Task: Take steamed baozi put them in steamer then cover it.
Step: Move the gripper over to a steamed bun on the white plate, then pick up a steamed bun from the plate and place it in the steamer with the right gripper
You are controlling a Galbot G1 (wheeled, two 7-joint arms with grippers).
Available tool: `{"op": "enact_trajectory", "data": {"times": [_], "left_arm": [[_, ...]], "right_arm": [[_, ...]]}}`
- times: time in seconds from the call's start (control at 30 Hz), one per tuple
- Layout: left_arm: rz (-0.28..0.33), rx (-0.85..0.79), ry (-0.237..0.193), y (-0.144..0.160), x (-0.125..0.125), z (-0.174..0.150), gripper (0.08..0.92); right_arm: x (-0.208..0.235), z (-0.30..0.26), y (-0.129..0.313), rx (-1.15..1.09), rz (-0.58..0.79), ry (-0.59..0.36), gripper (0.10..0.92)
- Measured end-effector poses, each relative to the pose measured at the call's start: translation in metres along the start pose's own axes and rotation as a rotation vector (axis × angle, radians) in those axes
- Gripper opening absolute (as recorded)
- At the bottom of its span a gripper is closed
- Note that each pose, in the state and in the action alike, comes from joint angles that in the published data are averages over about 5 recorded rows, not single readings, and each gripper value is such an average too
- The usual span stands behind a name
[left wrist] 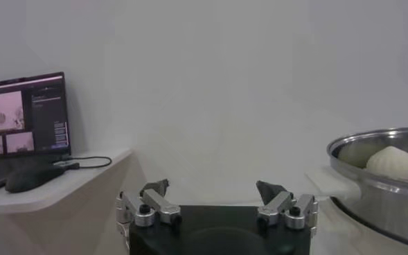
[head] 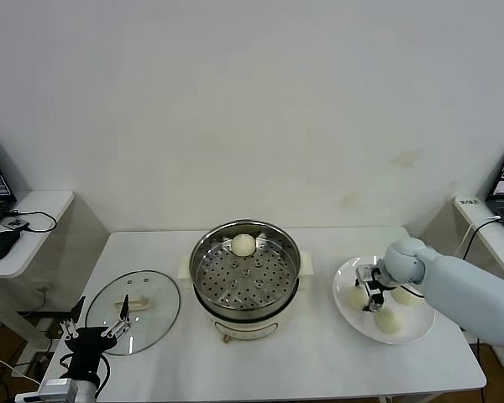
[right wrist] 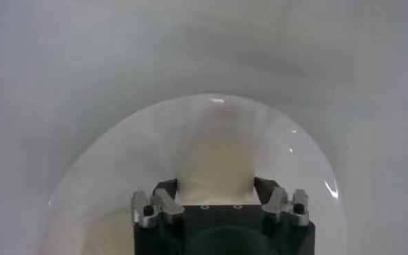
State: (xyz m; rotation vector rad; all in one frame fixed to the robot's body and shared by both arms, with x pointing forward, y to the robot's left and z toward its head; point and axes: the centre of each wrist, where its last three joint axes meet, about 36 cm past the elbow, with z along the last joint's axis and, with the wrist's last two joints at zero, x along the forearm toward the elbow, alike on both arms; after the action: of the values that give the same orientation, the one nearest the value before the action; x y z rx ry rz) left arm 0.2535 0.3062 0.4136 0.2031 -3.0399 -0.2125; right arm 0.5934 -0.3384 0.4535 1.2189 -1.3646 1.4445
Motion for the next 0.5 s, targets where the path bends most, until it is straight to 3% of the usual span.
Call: {"op": "enact_trajectory", "data": {"times": [0.23,0.5], "left_arm": [[0.001,0.003,-0.003,-0.001,-0.002,0.0,0.823],[0.01,0.001,-0.012,-0.002,-0.004,-0.002,0.823]], "right_arm": [[0.029,0.005,-0.009,-0.006,0.013,0.0,0.63],[0.107,0.0,-0.035,-0.017,0.105,-0.035,0.639]]}}
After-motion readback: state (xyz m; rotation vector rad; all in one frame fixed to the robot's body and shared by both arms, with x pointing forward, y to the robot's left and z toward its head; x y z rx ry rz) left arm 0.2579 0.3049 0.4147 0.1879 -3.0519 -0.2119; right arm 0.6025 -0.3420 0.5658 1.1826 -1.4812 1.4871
